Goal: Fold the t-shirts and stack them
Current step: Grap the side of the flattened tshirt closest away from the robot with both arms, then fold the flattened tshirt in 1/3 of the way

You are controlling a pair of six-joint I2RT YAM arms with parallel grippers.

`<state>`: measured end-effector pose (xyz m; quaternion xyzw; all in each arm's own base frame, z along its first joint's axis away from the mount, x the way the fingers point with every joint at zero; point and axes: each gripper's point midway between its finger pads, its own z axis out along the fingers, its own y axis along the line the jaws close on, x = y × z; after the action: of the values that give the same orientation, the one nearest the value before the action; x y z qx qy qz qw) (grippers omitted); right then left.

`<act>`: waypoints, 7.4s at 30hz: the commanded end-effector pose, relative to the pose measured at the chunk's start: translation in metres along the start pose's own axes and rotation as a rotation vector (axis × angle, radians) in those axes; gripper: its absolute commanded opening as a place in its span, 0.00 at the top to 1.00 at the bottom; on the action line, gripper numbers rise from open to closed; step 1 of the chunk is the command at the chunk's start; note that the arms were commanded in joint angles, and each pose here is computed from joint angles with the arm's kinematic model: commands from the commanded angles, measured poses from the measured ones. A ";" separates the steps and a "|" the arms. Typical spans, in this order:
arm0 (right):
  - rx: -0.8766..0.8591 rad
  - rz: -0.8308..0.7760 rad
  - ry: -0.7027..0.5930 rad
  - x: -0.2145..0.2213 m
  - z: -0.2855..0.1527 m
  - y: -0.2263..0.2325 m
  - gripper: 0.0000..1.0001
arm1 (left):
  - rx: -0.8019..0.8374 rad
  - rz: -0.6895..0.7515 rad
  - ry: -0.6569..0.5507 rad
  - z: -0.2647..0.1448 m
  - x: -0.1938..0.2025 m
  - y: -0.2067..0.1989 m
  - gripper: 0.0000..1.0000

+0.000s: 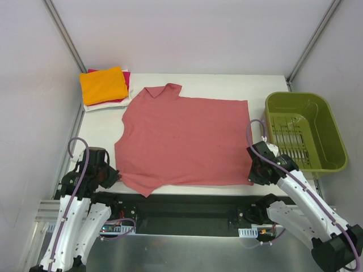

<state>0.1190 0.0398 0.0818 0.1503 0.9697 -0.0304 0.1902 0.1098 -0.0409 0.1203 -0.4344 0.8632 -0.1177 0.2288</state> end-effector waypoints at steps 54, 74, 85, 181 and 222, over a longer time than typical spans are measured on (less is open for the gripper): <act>0.041 -0.161 -0.154 -0.156 0.017 0.079 0.08 | 0.089 0.422 -0.074 0.107 -0.118 -0.244 0.01; -0.048 -0.238 0.147 -0.072 0.092 0.113 0.00 | -0.080 0.292 0.262 0.175 -0.033 -0.112 0.01; -0.076 -0.192 0.264 0.006 0.070 0.070 0.00 | -0.142 0.184 0.231 0.131 0.003 -0.026 0.01; -0.561 -0.847 -0.334 -0.143 0.004 0.390 0.02 | -0.079 -0.001 0.202 0.125 -0.035 -0.026 0.45; -0.234 -0.326 0.070 0.025 0.045 0.105 0.00 | -0.098 0.133 0.280 0.107 0.017 -0.027 0.01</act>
<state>0.1567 0.1377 0.0190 -0.0336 0.9836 0.0432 0.1717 0.2031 -0.0791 0.0303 -0.3524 0.9163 -0.1479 0.1193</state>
